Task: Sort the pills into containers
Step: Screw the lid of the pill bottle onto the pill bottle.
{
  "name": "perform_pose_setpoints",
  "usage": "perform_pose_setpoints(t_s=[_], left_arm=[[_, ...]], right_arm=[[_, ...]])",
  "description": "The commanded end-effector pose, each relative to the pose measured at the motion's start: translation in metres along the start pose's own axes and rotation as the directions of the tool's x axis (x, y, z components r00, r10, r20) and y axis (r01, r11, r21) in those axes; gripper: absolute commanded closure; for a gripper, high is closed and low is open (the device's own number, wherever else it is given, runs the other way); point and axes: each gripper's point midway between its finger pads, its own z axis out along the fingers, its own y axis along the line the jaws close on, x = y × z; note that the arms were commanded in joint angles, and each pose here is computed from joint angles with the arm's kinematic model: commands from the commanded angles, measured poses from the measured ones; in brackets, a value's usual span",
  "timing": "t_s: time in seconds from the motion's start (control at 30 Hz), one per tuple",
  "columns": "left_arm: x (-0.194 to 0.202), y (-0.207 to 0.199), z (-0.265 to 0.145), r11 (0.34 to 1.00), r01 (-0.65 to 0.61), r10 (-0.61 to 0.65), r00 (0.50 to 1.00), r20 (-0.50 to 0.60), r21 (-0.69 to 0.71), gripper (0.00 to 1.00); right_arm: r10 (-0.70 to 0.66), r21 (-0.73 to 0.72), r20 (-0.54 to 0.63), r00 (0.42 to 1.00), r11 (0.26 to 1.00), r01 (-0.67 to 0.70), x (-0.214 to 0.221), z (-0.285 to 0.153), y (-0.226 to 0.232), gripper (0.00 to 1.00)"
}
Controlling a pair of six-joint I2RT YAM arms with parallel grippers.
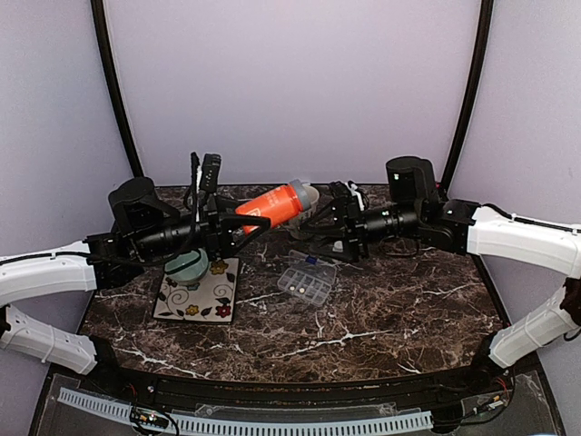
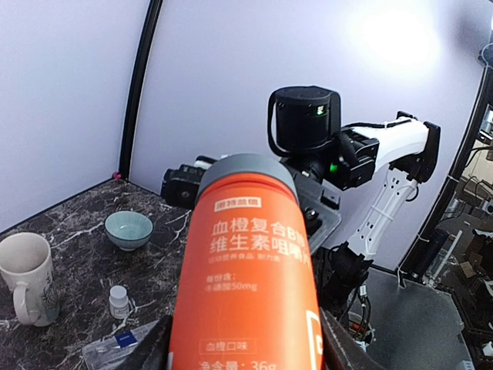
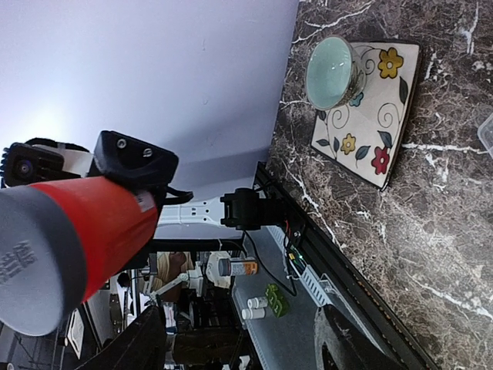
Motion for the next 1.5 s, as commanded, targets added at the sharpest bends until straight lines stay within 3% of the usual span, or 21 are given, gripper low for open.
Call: perform_pose_setpoints(t_s=[0.0,0.2,0.33,0.47,0.63,0.87,1.03,1.27,1.47], left_arm=[[-0.035,-0.014,-0.012,0.998,-0.032,0.026,0.992,0.122,0.048,1.00],[-0.036,-0.007,-0.018,0.999,-0.009,0.005,0.991,0.134,0.035,1.00],[-0.037,-0.004,-0.021,0.997,0.030,-0.038,0.991,0.125,0.067,1.00],[-0.033,-0.007,-0.017,0.986,0.089,-0.099,0.993,0.066,0.142,1.00],[-0.022,-0.013,-0.007,0.946,0.199,-0.194,0.980,-0.047,0.254,1.00],[-0.014,-0.019,-0.003,0.875,0.325,-0.289,0.945,-0.151,0.359,1.00],[-0.008,-0.023,-0.001,0.794,0.427,-0.360,0.904,-0.230,0.434,1.00],[-0.003,-0.026,0.001,0.710,0.507,-0.410,0.862,-0.299,0.488,1.00],[0.000,-0.027,0.002,0.685,0.530,-0.414,0.848,-0.332,0.500,1.00]], right_arm=[[-0.043,0.023,0.019,0.999,0.999,0.042,0.000,-0.004,0.001,0.34],[-0.111,0.086,0.011,0.994,0.990,0.110,0.004,-0.011,-0.002,0.33],[-0.241,0.197,-0.004,0.971,0.951,0.237,0.008,-0.020,-0.012,0.34],[-0.451,0.320,-0.012,0.892,0.844,0.431,0.000,-0.032,-0.016,0.34],[-0.621,0.389,-0.004,0.784,0.721,0.573,-0.005,-0.047,-0.019,0.34],[-0.765,0.365,0.030,0.643,0.607,0.706,0.001,-0.067,0.004,0.34],[-0.814,0.303,0.022,0.580,0.559,0.772,0.013,-0.070,0.017,0.33],[-0.849,0.238,0.016,0.528,0.516,0.823,0.022,-0.066,0.034,0.30],[-0.860,0.202,0.003,0.510,0.500,0.842,0.027,-0.058,0.043,0.29]])
